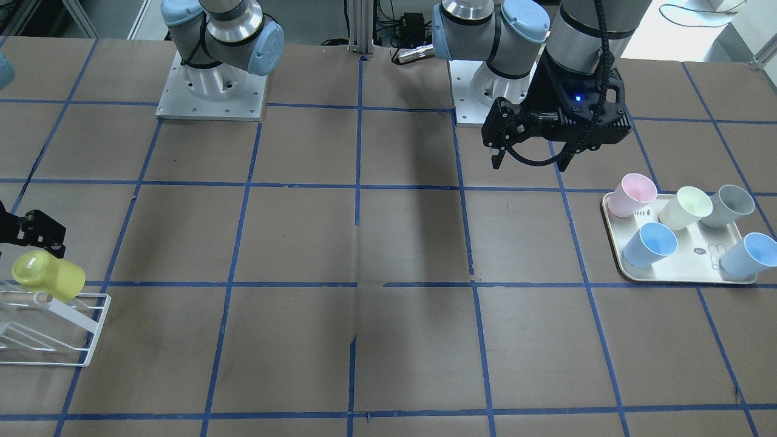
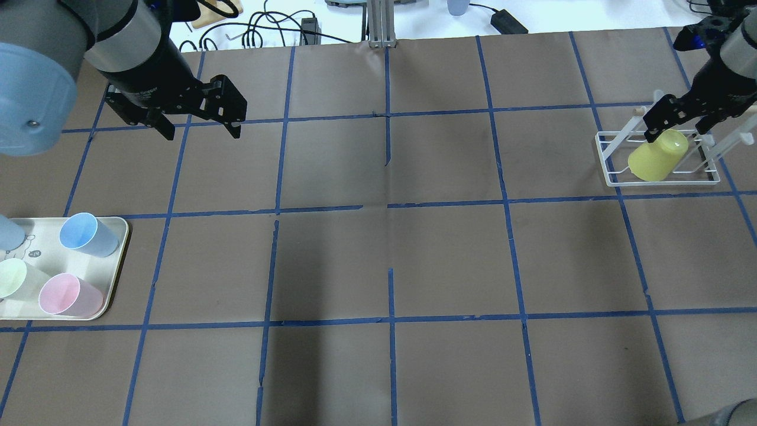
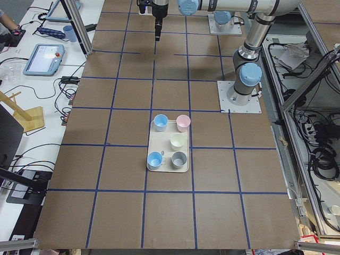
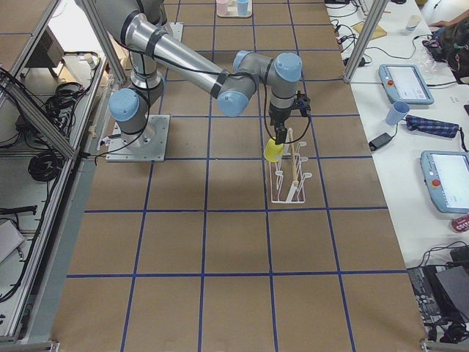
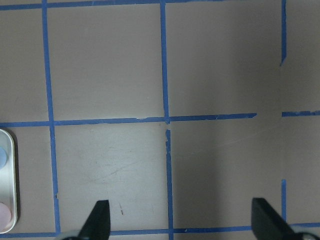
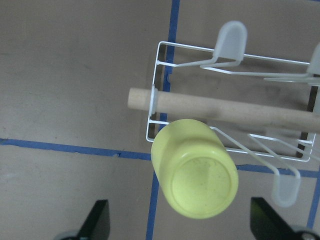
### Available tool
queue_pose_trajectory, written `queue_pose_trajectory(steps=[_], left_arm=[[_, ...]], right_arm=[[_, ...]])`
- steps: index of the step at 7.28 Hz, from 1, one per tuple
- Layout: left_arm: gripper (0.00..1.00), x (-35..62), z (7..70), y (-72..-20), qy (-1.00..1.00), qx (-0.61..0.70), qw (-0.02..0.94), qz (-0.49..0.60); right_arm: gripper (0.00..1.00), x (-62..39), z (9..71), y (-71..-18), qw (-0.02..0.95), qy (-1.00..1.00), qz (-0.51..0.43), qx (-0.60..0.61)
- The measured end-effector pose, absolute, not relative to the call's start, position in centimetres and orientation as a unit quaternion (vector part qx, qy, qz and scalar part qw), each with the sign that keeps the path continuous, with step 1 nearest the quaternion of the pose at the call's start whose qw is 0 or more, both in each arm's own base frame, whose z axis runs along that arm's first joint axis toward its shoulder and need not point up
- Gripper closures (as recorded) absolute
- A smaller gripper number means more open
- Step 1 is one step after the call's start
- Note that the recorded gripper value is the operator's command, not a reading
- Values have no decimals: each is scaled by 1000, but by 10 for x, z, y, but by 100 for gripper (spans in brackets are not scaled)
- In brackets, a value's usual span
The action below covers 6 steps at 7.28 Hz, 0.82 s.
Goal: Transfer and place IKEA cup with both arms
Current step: 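Lower the right gripper around the yellow cup's base and close it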
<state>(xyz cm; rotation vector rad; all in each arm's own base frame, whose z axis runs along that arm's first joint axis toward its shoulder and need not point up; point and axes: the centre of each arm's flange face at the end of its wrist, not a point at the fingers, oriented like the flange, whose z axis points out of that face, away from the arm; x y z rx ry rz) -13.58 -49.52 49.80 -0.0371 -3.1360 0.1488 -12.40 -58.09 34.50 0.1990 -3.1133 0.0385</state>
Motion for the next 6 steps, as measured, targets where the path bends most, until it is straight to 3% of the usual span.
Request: queue_pose_trajectory(steps=[6], left_arm=[[0,-136,498,-495,-999,-12,1,48]], right_arm=[[1,-130,314,-592,8,-998,-1,64]])
